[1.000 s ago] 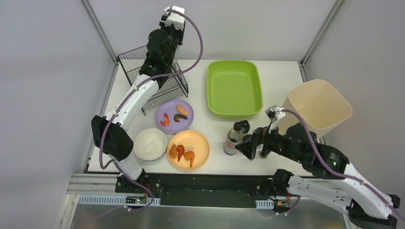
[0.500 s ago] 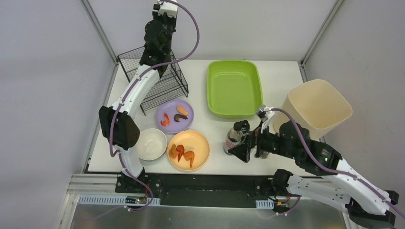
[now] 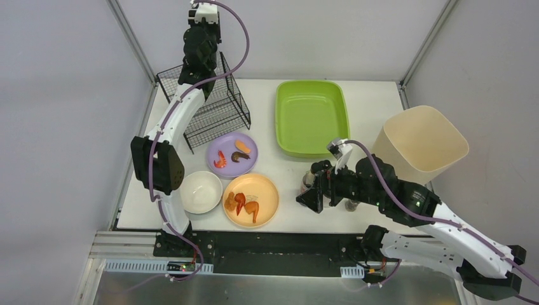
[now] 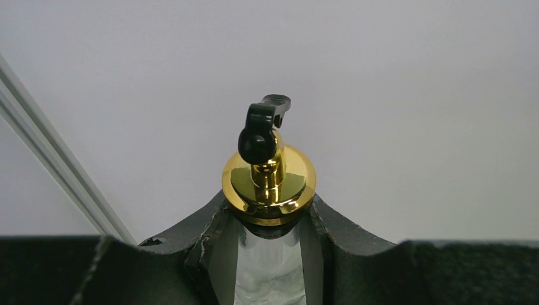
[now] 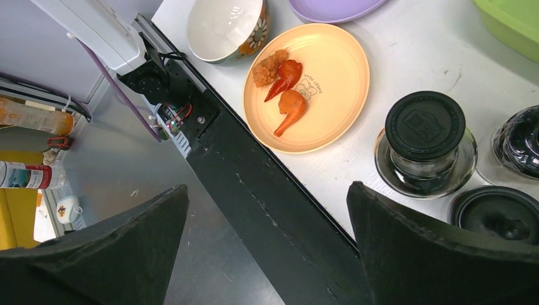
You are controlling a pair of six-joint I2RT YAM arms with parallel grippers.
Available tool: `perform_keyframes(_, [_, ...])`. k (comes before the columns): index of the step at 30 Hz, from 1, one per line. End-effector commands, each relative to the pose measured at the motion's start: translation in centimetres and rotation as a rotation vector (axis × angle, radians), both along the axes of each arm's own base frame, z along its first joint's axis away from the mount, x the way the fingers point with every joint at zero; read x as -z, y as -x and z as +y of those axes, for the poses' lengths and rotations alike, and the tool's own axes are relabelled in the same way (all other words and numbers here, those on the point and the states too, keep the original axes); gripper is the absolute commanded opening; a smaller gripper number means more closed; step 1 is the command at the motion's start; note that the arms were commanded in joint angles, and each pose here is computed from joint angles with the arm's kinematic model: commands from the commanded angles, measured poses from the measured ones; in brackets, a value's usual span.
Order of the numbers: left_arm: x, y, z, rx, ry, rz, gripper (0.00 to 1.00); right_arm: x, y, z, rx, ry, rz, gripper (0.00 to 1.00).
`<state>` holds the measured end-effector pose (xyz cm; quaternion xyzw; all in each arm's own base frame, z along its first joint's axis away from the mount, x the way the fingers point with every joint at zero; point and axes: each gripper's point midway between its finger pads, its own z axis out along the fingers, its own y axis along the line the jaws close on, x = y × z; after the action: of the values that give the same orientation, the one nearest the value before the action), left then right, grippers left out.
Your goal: Clear the kitchen counter
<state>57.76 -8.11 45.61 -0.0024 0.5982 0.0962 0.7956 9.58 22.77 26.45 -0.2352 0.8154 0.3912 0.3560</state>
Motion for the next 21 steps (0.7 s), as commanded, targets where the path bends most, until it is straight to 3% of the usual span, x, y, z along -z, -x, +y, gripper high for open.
perform_keyframes(1, [-5.3,1.7,0.7,0.020,0.105,-0.194,0.00,-1.8,-0.3,0.7,-0.013,-0.052,-0.044,0.99])
perform_keyframes(21, [2.2,-1.7,0.9,-0.014,0.137,-0.035,0.00,-0.9,0.0,-0.4,0.026,-0.061,-0.024,0.99])
